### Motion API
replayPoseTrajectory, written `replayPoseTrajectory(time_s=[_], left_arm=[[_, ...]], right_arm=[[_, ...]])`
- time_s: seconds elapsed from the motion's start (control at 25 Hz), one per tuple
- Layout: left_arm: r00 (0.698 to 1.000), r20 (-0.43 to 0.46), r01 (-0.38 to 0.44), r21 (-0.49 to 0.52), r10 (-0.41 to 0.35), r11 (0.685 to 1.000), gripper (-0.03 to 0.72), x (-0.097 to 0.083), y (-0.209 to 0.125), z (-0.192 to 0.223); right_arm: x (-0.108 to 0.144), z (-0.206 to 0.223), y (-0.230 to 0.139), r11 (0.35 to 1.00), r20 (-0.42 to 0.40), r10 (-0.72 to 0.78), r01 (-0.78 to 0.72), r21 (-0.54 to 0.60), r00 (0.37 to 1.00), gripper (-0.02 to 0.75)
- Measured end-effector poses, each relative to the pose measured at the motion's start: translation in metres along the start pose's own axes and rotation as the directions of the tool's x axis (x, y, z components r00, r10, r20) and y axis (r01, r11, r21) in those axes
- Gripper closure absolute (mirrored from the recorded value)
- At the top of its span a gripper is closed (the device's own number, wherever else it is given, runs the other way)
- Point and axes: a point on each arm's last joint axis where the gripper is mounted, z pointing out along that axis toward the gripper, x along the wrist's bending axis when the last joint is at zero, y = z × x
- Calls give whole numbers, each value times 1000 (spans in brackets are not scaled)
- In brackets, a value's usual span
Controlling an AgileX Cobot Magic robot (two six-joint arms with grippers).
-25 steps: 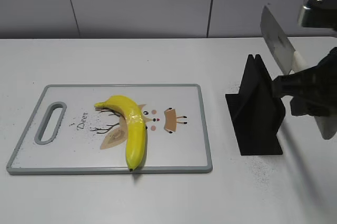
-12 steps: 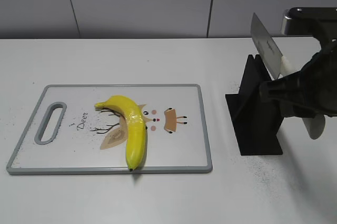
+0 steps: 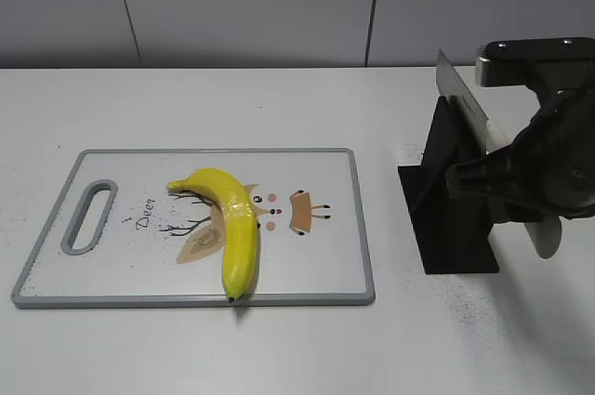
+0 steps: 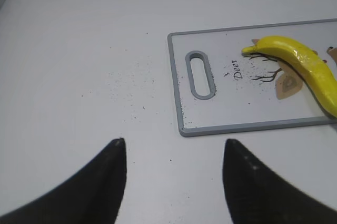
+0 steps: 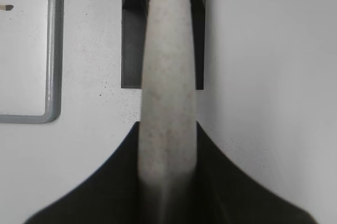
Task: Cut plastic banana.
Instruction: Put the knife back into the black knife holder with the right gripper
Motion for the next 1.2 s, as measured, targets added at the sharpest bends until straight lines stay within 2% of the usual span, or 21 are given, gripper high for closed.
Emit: replayPoseTrajectory(time_s=[0.32, 0.72, 0.8, 0.96, 1.04, 1.2], left_arm=[[1000, 0, 0, 0, 0, 1000, 150, 0, 0, 0], [1000, 0, 0, 0, 0, 1000, 163, 0, 0, 0], [1000, 0, 0, 0, 0, 1000, 163, 0, 0, 0], [1000, -1, -1, 0, 1, 1000, 166, 0, 0, 0], [1000, -1, -1, 0, 1, 1000, 168, 0, 0, 0], [1000, -1, -1, 0, 1, 1000, 169, 0, 0, 0]], right_arm=[[3, 16, -2, 999, 32, -17, 15, 52, 999, 571], [2, 17, -1, 999, 35, -27, 26, 42, 999, 566], [3, 17, 0, 999, 32, -29, 28, 35, 999, 503], [3, 17, 1, 999, 28, -30, 29, 30, 999, 253], [4, 16, 2, 999, 26, -30, 29, 26, 999, 175], [7, 4, 15, 999, 20, -42, 42, -9, 999, 127]])
